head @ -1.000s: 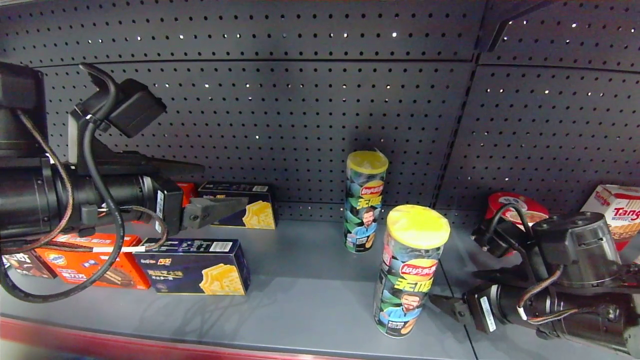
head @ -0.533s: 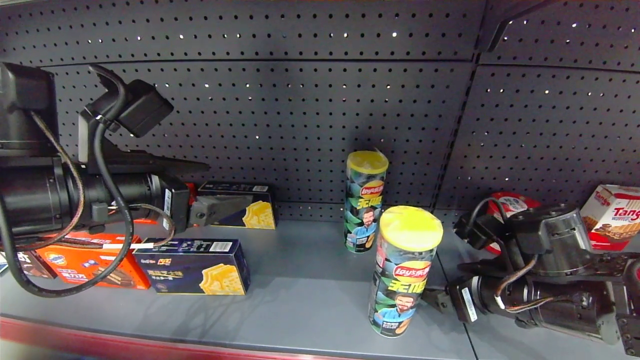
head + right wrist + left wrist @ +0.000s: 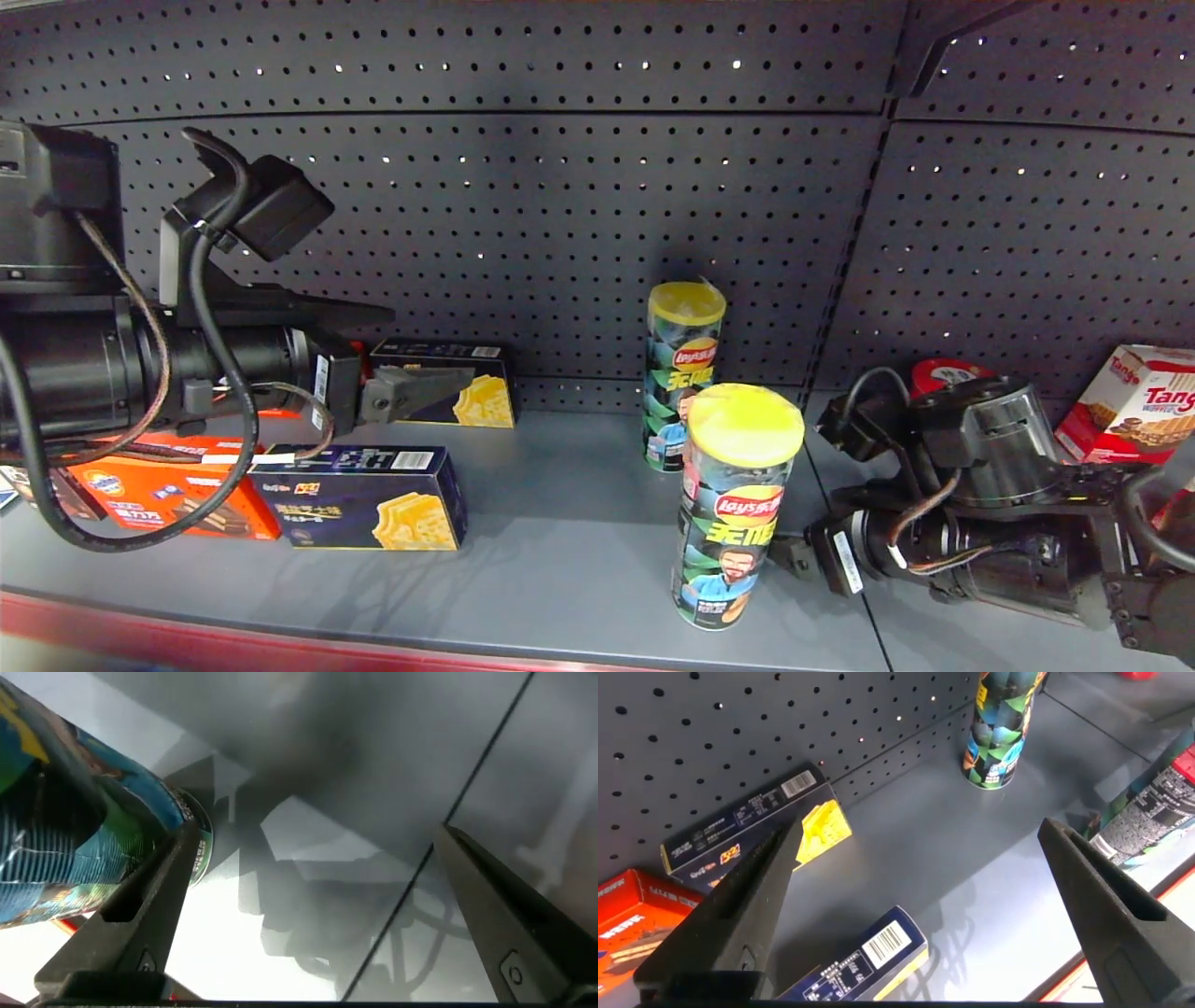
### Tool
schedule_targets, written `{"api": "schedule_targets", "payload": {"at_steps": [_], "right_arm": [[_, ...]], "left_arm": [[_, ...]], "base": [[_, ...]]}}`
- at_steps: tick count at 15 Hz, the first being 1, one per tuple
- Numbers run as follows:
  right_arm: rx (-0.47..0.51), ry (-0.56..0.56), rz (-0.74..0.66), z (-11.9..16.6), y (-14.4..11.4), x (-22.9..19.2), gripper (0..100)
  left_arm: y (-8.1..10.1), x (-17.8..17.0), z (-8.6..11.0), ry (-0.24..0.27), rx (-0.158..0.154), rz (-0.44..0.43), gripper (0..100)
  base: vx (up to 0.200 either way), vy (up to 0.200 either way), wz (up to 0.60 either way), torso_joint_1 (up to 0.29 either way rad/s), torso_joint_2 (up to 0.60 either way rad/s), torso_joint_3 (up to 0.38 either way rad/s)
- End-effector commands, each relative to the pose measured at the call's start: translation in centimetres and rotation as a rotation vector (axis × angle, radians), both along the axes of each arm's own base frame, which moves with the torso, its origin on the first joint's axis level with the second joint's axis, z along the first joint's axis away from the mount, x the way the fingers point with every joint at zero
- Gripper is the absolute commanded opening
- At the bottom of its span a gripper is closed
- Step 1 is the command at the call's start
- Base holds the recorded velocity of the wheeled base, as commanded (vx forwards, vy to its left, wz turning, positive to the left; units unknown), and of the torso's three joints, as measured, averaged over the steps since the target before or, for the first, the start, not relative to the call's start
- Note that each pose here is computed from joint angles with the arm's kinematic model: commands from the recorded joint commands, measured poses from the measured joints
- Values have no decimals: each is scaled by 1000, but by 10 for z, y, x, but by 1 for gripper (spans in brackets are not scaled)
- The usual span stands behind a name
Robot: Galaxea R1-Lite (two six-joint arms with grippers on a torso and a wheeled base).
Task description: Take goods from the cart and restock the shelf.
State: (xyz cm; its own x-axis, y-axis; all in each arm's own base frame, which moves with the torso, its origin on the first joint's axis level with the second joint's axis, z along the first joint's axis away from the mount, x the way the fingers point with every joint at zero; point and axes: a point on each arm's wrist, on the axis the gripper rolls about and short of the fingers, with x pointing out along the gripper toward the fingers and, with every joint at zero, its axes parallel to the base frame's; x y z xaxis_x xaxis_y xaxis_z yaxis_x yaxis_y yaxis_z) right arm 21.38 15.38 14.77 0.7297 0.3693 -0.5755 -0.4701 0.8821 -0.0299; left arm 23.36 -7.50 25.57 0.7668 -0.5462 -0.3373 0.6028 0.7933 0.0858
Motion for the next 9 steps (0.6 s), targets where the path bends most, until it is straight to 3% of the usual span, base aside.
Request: {"api": "schedule_targets", "payload": {"at_steps": [1,9], "right_arm": [[-6,5,6,-2,4,2,100],[6,-9,31,-4,15,6,100]], "left_arm": [[0,1,-1,5,1,0,100],[0,1,-2,8,2,2,100]], "base": [[0,0,0,0,0,0],[0,0,0,0,0,0]]}}
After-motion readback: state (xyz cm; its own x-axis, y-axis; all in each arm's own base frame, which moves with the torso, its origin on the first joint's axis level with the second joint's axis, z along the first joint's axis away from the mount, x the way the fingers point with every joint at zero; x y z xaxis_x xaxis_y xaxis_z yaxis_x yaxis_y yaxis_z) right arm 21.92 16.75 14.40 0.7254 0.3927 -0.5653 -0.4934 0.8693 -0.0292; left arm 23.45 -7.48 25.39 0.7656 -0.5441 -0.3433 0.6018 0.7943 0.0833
